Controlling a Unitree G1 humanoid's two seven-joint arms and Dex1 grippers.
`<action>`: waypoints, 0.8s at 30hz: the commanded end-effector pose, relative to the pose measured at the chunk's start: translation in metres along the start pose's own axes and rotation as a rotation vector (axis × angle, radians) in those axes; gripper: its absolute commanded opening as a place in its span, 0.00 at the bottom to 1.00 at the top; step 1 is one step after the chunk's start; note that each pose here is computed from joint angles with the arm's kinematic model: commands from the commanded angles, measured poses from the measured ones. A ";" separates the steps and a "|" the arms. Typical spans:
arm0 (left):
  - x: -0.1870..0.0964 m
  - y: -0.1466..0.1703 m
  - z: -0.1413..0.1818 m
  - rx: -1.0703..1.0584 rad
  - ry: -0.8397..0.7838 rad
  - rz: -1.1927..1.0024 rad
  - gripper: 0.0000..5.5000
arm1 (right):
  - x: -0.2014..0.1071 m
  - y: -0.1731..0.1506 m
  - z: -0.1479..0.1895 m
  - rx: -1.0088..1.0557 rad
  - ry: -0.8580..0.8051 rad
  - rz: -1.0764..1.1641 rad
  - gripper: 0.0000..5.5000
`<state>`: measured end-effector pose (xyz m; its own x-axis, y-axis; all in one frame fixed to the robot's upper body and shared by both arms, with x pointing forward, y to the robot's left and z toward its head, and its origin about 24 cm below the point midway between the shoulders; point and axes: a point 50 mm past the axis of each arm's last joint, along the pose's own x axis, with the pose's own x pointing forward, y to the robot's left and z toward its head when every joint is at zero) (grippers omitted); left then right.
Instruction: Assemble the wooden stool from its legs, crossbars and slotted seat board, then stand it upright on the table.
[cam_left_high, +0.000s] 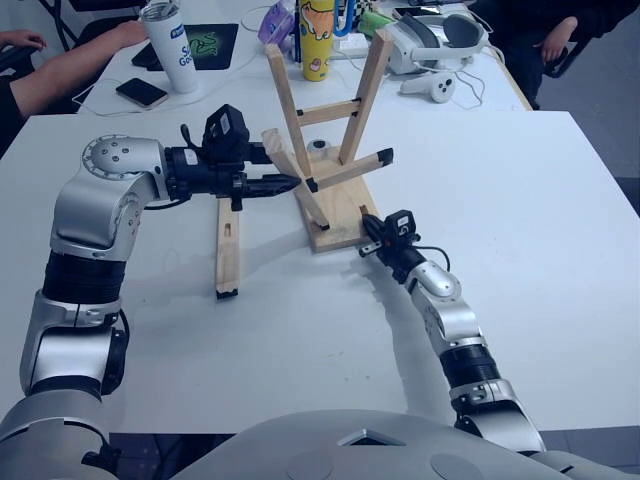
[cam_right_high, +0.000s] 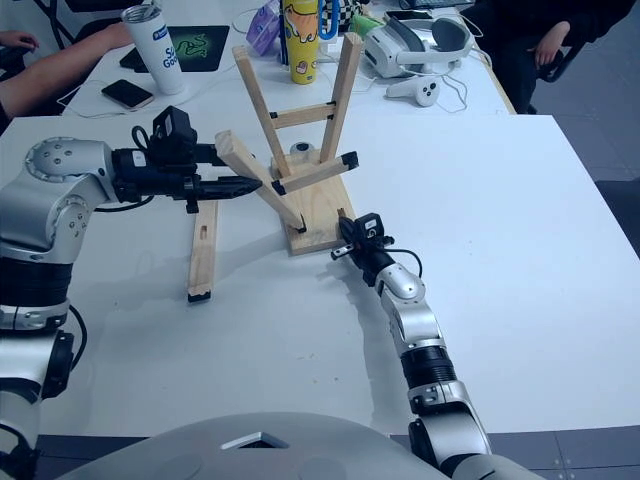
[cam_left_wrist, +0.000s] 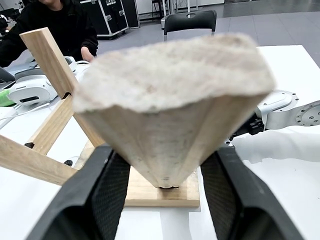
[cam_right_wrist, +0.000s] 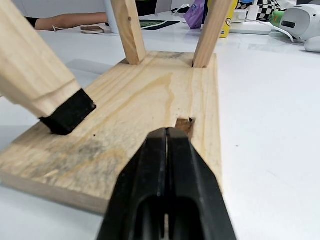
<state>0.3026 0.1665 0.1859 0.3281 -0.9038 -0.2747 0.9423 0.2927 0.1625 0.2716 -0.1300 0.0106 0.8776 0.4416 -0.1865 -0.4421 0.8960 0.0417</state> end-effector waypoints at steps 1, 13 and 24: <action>-0.002 0.003 -0.001 0.032 0.072 0.003 0.38 | -0.013 0.004 -0.039 0.044 0.179 -0.022 0.00; -0.002 0.008 0.014 0.032 0.079 -0.016 0.37 | -0.012 0.007 -0.041 0.048 0.185 -0.024 0.00; 0.010 0.008 -0.005 0.060 0.174 -0.011 0.37 | -0.009 0.011 -0.041 0.043 0.185 -0.017 0.00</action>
<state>0.3103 0.1596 0.1955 0.2989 -0.8824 -0.3633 0.9492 0.2358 0.2083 0.2717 -0.1239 0.0094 0.8874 0.4231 -0.1831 -0.4214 0.9055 0.0503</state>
